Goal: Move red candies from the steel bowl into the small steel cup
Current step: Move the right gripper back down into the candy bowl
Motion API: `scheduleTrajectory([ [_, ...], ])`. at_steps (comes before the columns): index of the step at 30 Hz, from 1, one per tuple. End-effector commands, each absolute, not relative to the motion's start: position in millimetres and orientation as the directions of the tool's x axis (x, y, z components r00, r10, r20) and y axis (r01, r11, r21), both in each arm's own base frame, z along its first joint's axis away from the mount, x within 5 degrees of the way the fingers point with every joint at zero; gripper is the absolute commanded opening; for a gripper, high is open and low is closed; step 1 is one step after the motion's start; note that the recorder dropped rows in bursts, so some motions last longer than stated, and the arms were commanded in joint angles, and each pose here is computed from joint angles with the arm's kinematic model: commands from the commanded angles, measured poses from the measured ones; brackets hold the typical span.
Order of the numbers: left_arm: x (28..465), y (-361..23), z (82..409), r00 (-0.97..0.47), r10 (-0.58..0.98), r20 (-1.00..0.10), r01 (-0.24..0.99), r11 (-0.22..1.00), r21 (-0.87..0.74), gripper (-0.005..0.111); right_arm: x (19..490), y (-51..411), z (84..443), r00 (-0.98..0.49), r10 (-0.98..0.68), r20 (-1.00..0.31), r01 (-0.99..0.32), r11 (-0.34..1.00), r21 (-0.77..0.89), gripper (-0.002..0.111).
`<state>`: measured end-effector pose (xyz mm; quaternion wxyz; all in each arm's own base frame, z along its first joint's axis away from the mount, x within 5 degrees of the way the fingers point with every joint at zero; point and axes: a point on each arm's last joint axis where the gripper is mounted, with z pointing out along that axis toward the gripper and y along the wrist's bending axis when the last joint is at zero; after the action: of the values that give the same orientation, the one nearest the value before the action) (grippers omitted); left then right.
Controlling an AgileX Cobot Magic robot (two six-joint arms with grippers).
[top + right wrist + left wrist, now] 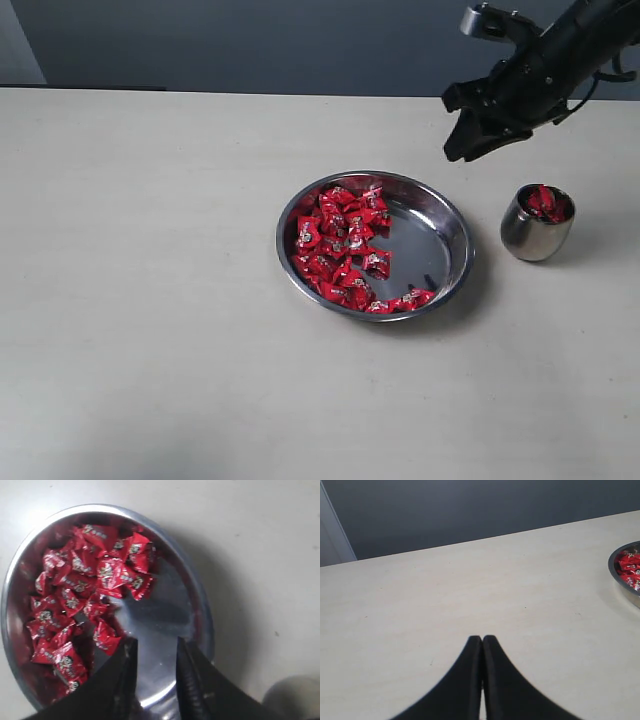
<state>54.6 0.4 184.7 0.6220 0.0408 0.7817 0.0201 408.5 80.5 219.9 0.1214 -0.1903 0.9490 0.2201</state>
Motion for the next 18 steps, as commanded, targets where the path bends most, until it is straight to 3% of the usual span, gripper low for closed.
scheduleTrajectory([
  [1,54.3,-0.2,185.5,-0.214,0.085,-0.973,0.048,0.996,0.076,0.0,399.6,113.5,221.5,-0.843,-0.42,-0.337,-0.527,0.771,0.359,0.028],
  [12,54.3,-0.2,185.5,-0.214,0.085,-0.973,0.048,0.996,0.076,0.0,381.3,172.4,210.7,-0.738,-0.594,-0.321,-0.672,0.689,0.271,0.029],
  [18,54.3,-0.2,185.5,-0.214,0.085,-0.973,0.048,0.996,0.076,0.0,374.2,187.3,178.4,-0.699,-0.687,-0.2,-0.713,0.649,0.264,0.043],
])
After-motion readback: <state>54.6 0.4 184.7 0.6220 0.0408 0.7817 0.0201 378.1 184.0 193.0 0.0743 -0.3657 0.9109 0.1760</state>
